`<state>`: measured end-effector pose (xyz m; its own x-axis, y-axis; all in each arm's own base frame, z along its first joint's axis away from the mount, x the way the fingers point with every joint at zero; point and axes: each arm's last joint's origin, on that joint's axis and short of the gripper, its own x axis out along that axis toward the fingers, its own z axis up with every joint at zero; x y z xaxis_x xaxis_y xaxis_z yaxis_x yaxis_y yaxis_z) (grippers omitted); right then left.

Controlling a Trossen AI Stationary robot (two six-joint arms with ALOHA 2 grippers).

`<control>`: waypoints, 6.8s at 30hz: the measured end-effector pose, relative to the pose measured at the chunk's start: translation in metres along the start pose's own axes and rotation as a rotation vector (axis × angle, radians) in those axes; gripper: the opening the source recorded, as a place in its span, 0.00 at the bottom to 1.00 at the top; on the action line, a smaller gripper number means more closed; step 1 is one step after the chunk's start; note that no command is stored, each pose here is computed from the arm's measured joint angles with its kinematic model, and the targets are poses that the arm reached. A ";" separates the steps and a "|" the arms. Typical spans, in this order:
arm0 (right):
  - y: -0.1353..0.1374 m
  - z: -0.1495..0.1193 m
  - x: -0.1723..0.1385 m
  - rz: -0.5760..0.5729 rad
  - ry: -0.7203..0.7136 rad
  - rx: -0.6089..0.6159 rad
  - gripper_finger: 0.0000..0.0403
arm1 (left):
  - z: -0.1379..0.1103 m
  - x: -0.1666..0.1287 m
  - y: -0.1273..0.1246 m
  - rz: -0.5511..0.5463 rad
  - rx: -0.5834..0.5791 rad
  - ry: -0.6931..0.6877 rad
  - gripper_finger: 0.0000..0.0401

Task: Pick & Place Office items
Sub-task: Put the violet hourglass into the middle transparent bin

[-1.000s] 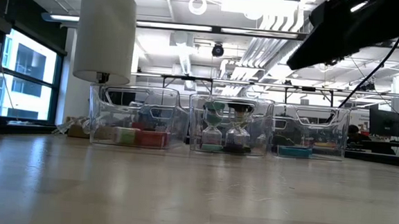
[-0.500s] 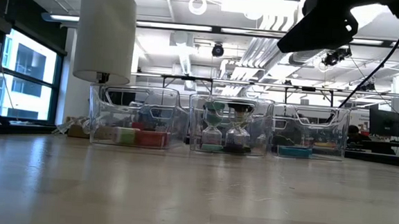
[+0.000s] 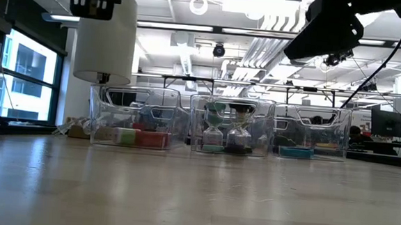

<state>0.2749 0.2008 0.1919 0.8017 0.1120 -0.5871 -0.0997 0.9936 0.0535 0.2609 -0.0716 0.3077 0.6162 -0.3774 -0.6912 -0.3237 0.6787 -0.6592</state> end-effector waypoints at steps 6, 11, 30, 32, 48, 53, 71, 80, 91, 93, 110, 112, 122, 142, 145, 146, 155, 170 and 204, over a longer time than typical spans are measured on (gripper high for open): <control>-0.001 -0.001 0.000 -0.005 0.012 -0.005 0.88 | 0.008 -0.001 -0.003 -0.045 0.101 -0.060 0.51; -0.001 -0.002 0.000 -0.010 0.024 -0.011 0.88 | 0.009 -0.001 -0.005 -0.060 0.159 -0.073 0.65; -0.001 0.005 0.001 -0.026 -0.058 0.039 0.88 | -0.049 0.035 -0.072 -0.371 0.362 -0.049 0.75; -0.002 0.008 0.001 -0.026 -0.079 0.036 0.88 | -0.056 0.043 -0.082 -0.413 0.427 -0.055 0.75; -0.004 0.013 0.002 -0.021 -0.112 0.032 0.88 | -0.096 0.102 -0.069 -0.082 0.602 0.004 0.74; -0.003 0.012 0.002 -0.016 -0.112 0.031 0.88 | -0.104 0.096 -0.051 0.139 0.440 0.128 0.72; -0.003 0.012 0.002 -0.025 -0.109 0.023 0.88 | -0.110 0.084 -0.037 0.300 0.179 0.355 0.63; -0.003 0.012 0.002 -0.026 -0.107 0.026 0.88 | -0.107 0.085 -0.040 0.261 0.210 0.339 0.63; -0.003 0.012 0.002 -0.026 -0.107 0.028 0.88 | -0.099 0.088 -0.035 0.306 0.090 0.303 0.63; -0.003 0.012 0.002 -0.026 -0.107 0.029 0.88 | -0.100 0.089 -0.035 0.312 0.093 0.303 0.63; -0.003 0.012 0.002 -0.026 -0.107 0.029 0.88 | -0.097 0.089 -0.034 0.345 0.028 0.232 0.80; -0.003 0.012 0.002 -0.027 -0.107 0.029 0.88 | -0.098 0.089 -0.034 0.340 0.034 0.237 0.80; -0.003 0.012 0.002 -0.030 -0.110 0.030 0.88 | -0.094 0.092 -0.041 0.247 0.129 0.220 0.80; -0.018 0.018 0.008 -0.065 -0.125 0.073 0.88 | -0.134 0.002 -0.088 0.594 0.382 0.339 0.80; -0.021 0.019 0.009 -0.070 -0.125 0.095 0.88 | -0.148 0.009 -0.083 0.717 0.371 0.387 0.80; -0.021 0.019 0.009 -0.071 -0.125 0.098 0.88 | -0.153 0.013 -0.081 0.759 0.366 0.403 0.80; -0.021 0.020 0.009 -0.068 -0.132 0.102 0.88 | -0.192 0.045 -0.079 0.810 0.463 0.632 0.80; -0.021 0.021 0.009 -0.062 -0.140 0.152 0.88 | -0.208 0.043 -0.086 0.717 0.430 0.657 0.80; -0.021 0.021 0.009 -0.063 -0.146 0.156 0.88 | -0.214 0.027 -0.089 0.662 0.663 0.588 0.80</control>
<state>0.2967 0.1815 0.2028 0.8816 0.0398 -0.4703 0.0364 0.9877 0.1519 0.1523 -0.2771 0.2844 -0.0307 0.0635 -0.9975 0.0935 0.9938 0.0604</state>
